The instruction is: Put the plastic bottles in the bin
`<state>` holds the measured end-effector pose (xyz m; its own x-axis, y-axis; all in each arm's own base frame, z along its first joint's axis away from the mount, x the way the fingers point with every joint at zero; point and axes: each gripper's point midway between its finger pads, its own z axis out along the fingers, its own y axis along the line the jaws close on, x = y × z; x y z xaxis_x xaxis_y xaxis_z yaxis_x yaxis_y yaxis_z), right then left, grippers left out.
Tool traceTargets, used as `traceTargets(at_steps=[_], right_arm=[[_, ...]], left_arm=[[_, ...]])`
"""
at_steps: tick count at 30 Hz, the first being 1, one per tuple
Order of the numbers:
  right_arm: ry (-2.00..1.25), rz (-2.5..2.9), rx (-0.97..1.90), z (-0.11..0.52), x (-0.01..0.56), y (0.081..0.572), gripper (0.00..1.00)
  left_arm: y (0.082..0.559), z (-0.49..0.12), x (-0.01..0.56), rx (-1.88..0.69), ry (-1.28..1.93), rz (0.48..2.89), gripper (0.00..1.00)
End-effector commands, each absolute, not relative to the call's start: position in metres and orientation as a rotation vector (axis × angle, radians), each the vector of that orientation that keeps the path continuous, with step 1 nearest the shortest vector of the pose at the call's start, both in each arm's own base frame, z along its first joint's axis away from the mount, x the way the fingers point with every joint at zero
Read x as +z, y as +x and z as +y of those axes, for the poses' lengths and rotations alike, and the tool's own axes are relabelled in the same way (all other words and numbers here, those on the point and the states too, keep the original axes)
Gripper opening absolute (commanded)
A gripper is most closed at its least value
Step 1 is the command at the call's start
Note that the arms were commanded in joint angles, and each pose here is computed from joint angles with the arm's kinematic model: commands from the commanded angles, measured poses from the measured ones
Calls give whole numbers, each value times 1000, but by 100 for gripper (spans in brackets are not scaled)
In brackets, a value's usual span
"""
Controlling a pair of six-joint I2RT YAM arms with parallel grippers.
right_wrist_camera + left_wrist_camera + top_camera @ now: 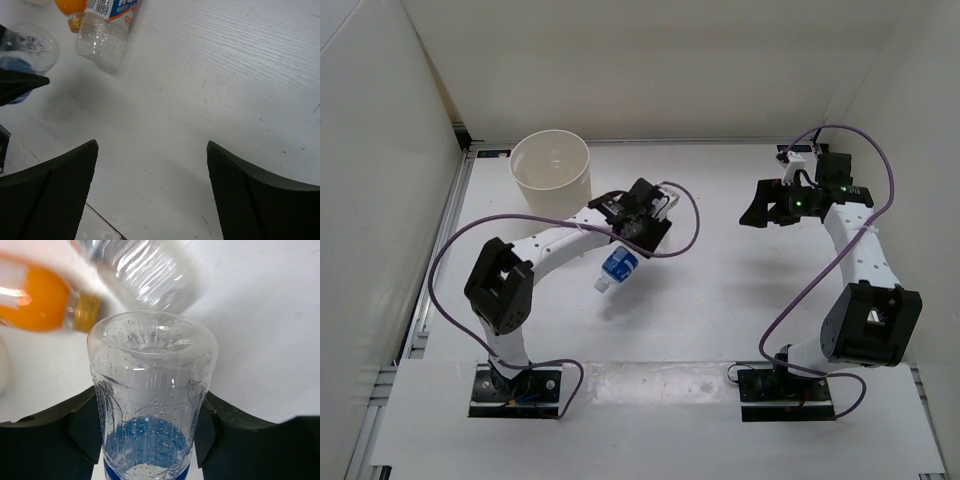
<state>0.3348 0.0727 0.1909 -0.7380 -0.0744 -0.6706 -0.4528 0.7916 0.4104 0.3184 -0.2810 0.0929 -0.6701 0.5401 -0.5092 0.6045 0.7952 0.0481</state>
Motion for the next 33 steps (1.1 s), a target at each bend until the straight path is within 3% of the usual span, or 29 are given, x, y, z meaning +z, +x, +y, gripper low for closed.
traceTargets(at_steps=[1,3,4,5,6,8,9,10,14,17,24,33], right_arm=[[-391,2261,780,77,208,346,90],[-388,2259,776,76,209,346,90],[-379,2264,780,76,208,345,90],[-376,2263,776,75,209,346,90],[-373,2258,773,75,211,346,90],[-372,2255,774,76,211,344,90],[-364,2257,774,75,210,343,90],[-357,2255,773,74,211,343,90],[-327,2250,765,70,211,341,90],[-316,2245,760,66,212,339,90],[-293,2233,753,60,216,343,90],[-281,2234,753,56,217,348,90]], left_arm=[[342,-312,212,-223,899,2130,55],[353,-316,233,-195,948,2071,55],[366,-327,301,-231,893,1933,55],[375,-333,299,-199,936,1920,53],[383,-336,368,-216,889,1770,52],[400,-337,388,-183,891,1702,52],[407,-333,434,-186,837,1589,50],[413,-332,445,-182,816,1555,50],[458,-267,508,-149,504,1447,54],[477,-221,517,-162,322,1437,55],[517,-125,477,-134,81,1548,57],[530,-110,427,-161,12,1647,63]])
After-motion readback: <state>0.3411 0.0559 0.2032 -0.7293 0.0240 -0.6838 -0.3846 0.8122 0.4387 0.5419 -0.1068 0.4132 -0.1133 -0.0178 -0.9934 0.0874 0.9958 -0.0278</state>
